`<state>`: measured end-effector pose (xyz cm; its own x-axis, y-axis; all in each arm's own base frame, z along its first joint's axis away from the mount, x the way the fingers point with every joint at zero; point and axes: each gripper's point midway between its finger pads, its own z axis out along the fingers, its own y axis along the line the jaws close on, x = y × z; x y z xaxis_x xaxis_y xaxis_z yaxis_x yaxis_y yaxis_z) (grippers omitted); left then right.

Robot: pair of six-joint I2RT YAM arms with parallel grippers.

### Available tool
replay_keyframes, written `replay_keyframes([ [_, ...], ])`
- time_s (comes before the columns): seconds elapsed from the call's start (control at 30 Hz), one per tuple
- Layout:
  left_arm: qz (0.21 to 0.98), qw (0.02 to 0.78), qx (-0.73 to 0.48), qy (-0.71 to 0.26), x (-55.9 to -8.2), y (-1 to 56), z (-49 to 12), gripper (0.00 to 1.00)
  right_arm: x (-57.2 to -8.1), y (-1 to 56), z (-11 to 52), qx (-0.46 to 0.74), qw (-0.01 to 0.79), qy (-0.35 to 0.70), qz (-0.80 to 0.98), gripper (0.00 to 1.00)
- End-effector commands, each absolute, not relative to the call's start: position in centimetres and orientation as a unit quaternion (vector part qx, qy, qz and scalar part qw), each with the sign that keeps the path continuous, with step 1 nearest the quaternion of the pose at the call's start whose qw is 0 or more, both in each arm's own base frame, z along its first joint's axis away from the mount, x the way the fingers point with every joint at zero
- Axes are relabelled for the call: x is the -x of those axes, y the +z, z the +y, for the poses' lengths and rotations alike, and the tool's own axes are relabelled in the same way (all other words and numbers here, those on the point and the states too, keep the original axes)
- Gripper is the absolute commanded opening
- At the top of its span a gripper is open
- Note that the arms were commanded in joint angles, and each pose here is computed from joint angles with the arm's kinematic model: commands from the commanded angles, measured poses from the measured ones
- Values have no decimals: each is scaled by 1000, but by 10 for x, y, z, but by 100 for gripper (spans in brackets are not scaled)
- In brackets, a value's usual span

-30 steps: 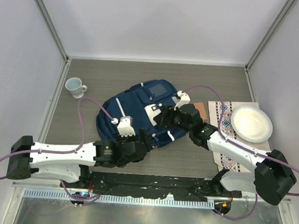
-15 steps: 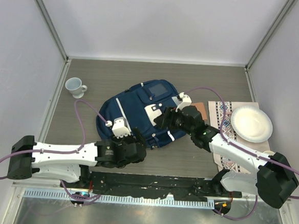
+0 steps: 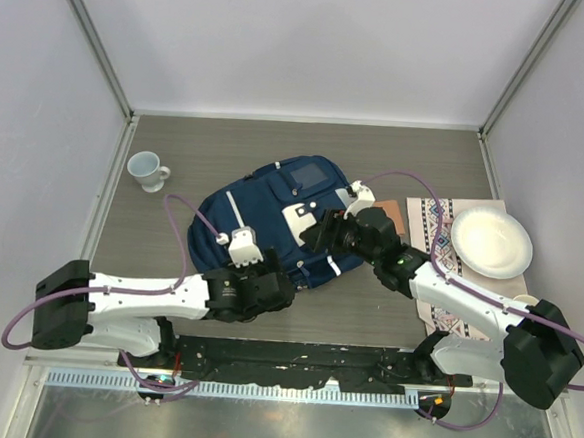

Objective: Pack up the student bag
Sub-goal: Unzip the student bag at the center of the board.

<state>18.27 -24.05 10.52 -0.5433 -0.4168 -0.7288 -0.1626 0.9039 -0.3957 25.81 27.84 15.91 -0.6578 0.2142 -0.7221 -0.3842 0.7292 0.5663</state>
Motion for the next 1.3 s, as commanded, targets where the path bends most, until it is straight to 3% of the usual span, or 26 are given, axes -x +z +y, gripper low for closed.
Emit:
replay_keyframes([
  [0.0,853,458,184,-169,-197,119,-248,68,-260,178,280,44,432,387,814,70],
  [0.2,865,441,176,-160,-205,109,-249,59,-262,175,280,42,429,385,816,70],
  [0.33,870,430,177,-162,-206,100,-246,43,-261,171,281,42,425,384,819,70],
  [0.57,875,422,175,-160,-207,94,-242,33,-262,167,282,42,422,383,821,70],
  [0.7,877,418,175,-159,-208,90,-242,19,-263,165,282,41,420,382,822,70],
  [0.87,878,416,173,-161,-208,89,-244,15,-262,164,284,43,417,382,823,70],
  [0.9,878,416,173,-161,-208,89,-244,9,-262,166,284,43,419,383,822,70],
  [1.03,878,416,173,-160,-208,90,-243,0,-262,165,283,42,419,382,822,70],
  [1.23,876,417,175,-164,-207,90,-241,0,-262,165,282,42,419,383,823,70],
  [1.27,876,417,175,-166,-207,90,-241,9,-262,164,282,41,417,382,823,70],
])
